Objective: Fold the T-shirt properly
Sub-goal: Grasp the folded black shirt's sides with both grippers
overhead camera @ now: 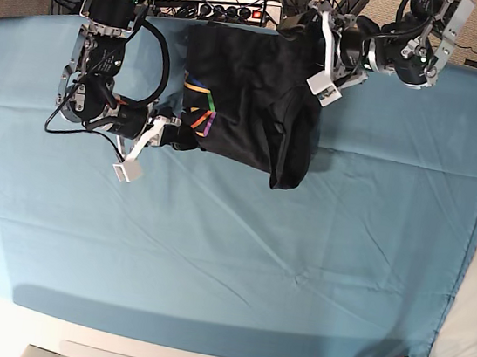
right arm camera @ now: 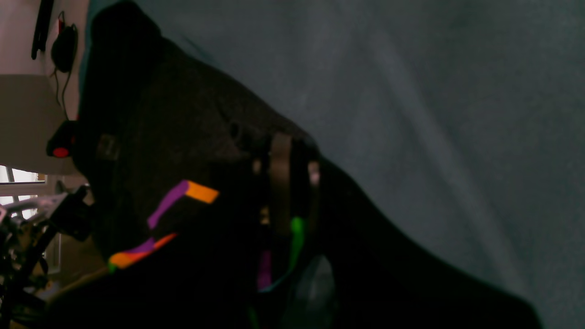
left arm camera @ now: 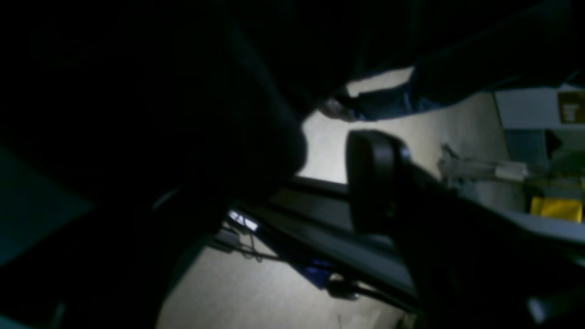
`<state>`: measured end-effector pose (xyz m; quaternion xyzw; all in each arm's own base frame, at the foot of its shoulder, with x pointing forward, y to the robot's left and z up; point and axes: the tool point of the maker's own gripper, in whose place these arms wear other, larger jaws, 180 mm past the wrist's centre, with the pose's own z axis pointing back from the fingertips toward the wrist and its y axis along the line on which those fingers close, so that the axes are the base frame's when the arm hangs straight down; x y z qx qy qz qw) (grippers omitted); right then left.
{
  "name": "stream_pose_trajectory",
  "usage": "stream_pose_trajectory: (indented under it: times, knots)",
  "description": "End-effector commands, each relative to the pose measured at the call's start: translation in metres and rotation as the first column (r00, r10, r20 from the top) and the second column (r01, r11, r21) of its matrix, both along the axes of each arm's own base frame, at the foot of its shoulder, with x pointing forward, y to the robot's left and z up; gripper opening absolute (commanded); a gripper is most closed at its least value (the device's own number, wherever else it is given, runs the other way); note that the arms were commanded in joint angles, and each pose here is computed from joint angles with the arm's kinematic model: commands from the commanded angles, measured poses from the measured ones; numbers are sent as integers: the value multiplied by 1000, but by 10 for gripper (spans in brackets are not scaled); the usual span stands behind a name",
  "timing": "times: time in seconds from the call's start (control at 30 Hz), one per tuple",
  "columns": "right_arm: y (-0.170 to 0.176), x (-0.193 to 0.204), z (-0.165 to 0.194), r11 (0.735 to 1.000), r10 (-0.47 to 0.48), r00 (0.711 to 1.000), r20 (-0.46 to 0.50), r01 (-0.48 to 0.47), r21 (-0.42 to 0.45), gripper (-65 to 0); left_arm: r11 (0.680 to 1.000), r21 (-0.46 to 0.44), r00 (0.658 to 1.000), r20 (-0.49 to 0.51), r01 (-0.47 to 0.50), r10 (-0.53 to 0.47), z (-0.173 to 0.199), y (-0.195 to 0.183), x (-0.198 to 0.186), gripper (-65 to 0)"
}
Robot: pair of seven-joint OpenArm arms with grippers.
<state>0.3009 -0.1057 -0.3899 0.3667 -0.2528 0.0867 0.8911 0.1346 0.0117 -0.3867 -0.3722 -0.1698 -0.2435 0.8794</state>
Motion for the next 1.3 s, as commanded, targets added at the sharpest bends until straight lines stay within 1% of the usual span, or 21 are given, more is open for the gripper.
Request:
stream_pose_trajectory:
  times: [0.0, 0.2, 0.3, 0.47, 0.8, 1.03, 1.27]
  knots:
    - [-5, 1, 1, 999, 16, 1000, 0, -16, -35, -650, 998, 48, 999, 37, -35, 33, 0, 15, 13, -251]
    - [-5, 1, 1, 999, 16, 1000, 0, -16, -34, -650, 985, 90, 986, 80, -150, 143, 4, 54, 39, -251]
    - [-5, 1, 1, 999, 16, 1000, 0, -16, -35, -650, 981, 97, 983, 88, -171, 162, 6, 63, 43, -251]
    - [-5, 0, 1, 999, 16, 1000, 0, -16, -35, -650, 983, 77, 984, 66, -168, 163, 6, 60, 38, -251]
    - [-5, 0, 1, 999, 16, 1000, 0, -16, -35, -650, 984, 47, 984, 58, -171, 168, 9, 55, 38, -251]
    - [-5, 0, 1, 999, 17, 1000, 1, -17, -35, -650, 991, 31, 991, 40, -132, 130, 8, 41, 29, -251]
    - [-5, 0, 1, 999, 18, 1000, 2, -18, -35, -650, 991, 9, 990, 40, -134, 133, 9, 33, 29, -251]
